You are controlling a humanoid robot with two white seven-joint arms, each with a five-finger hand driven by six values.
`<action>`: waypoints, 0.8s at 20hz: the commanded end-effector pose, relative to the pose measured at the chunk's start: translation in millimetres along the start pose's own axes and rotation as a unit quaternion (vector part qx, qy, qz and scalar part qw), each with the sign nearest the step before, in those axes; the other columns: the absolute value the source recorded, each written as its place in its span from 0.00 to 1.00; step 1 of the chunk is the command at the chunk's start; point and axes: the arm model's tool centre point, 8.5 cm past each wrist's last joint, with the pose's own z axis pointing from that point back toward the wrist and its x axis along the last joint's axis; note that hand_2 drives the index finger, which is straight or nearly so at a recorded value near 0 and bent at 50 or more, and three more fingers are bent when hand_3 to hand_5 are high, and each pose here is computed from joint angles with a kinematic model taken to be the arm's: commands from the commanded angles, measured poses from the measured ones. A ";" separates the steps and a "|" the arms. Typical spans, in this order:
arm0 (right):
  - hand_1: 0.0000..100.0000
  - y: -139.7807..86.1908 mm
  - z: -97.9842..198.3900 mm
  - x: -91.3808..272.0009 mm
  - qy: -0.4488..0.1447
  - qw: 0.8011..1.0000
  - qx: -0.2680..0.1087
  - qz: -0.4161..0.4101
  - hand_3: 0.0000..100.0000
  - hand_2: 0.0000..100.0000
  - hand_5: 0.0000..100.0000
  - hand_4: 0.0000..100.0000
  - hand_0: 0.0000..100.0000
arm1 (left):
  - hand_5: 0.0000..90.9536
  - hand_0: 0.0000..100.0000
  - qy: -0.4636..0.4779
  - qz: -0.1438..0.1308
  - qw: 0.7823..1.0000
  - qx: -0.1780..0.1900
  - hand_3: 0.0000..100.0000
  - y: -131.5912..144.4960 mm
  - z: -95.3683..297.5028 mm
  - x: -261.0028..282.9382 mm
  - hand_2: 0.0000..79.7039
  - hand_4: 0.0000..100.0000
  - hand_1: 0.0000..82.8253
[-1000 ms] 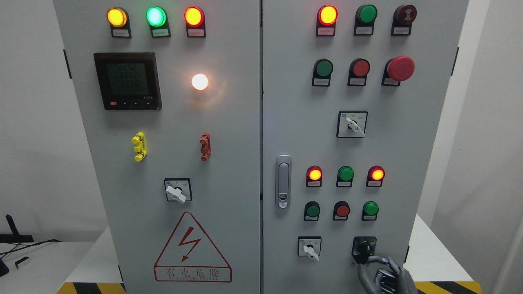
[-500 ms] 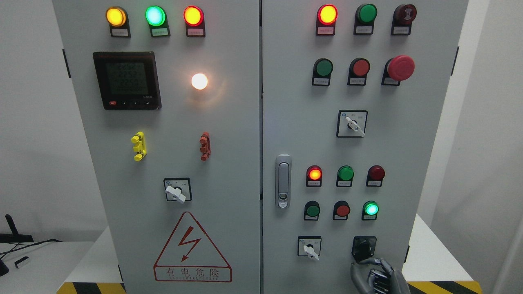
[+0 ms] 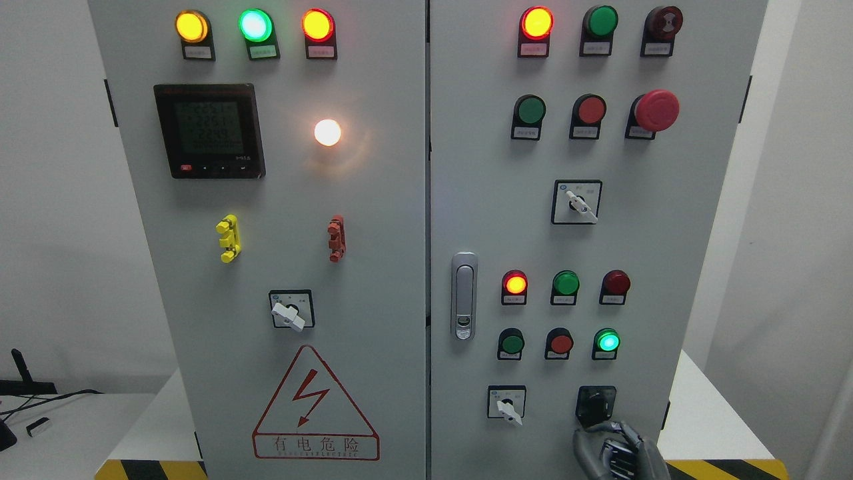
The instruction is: Trip black knob to open circuit
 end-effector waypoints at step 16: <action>0.74 -12.3 2.5 -6.6 0.005 1.000 -0.017 -0.001 1.00 0.44 0.96 0.99 0.39 | 0.00 0.12 -0.001 -0.015 1.000 -0.003 0.00 -1.4 0.0 0.1 0.00 0.00 0.47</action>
